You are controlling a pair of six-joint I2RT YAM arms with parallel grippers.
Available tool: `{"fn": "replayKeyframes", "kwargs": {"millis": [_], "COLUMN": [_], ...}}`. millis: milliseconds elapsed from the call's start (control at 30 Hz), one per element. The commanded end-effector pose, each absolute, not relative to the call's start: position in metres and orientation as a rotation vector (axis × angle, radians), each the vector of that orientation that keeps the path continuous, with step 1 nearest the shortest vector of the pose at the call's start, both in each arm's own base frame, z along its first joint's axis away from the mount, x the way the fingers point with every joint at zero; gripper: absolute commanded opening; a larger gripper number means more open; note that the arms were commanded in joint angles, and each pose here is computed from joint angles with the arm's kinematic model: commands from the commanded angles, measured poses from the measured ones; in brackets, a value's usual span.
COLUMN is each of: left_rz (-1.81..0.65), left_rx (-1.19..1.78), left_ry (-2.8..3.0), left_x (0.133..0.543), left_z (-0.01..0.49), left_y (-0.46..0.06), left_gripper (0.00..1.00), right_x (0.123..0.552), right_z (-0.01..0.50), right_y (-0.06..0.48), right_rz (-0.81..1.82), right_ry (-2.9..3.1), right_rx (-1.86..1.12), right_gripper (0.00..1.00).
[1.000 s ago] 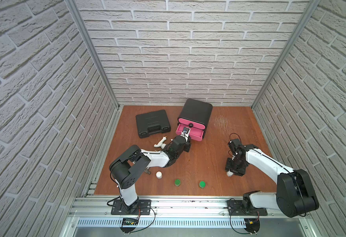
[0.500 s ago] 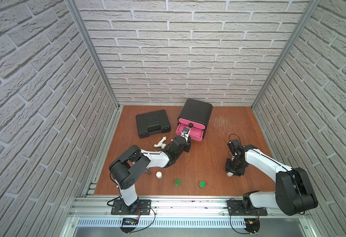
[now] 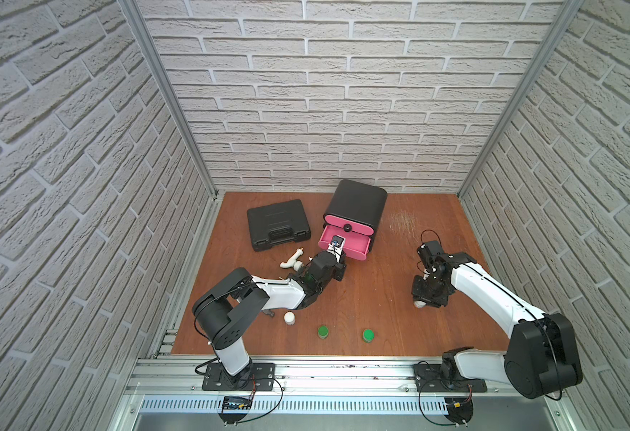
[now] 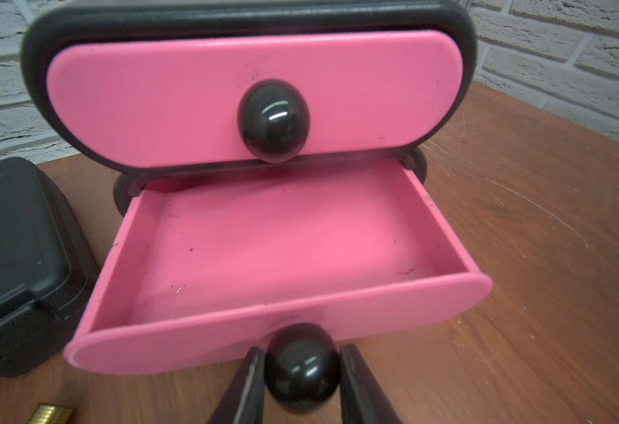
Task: Put the paint cans in the drawer according to color
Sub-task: Pick up the paint can at the center of the board, then place the paint can in the drawer.
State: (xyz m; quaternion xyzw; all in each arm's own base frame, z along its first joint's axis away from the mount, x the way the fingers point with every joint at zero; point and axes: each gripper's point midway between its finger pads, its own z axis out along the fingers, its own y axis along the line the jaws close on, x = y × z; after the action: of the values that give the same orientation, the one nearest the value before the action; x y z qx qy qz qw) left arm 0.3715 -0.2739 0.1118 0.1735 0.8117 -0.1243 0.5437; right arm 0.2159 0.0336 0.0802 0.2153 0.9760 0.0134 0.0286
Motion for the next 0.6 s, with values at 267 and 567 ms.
{"fn": "replayKeyframes", "kwargs": {"millis": [267, 567], "left_rz": [-0.318, -0.323], "left_rx": [0.369, 0.354], "left_ry": [1.771, 1.749], "left_x": [0.366, 0.364], "left_z": [0.161, 0.165], "left_y": [-0.275, -0.273], "left_gripper": [0.31, 0.30], "right_x": [0.289, 0.349], "right_z": [0.169, 0.198], "right_y": [0.076, 0.150], "right_rz": [0.034, 0.081], "right_ry": [2.945, 2.925], "right_rx": [0.329, 0.076], "right_gripper": [0.25, 0.26]}}
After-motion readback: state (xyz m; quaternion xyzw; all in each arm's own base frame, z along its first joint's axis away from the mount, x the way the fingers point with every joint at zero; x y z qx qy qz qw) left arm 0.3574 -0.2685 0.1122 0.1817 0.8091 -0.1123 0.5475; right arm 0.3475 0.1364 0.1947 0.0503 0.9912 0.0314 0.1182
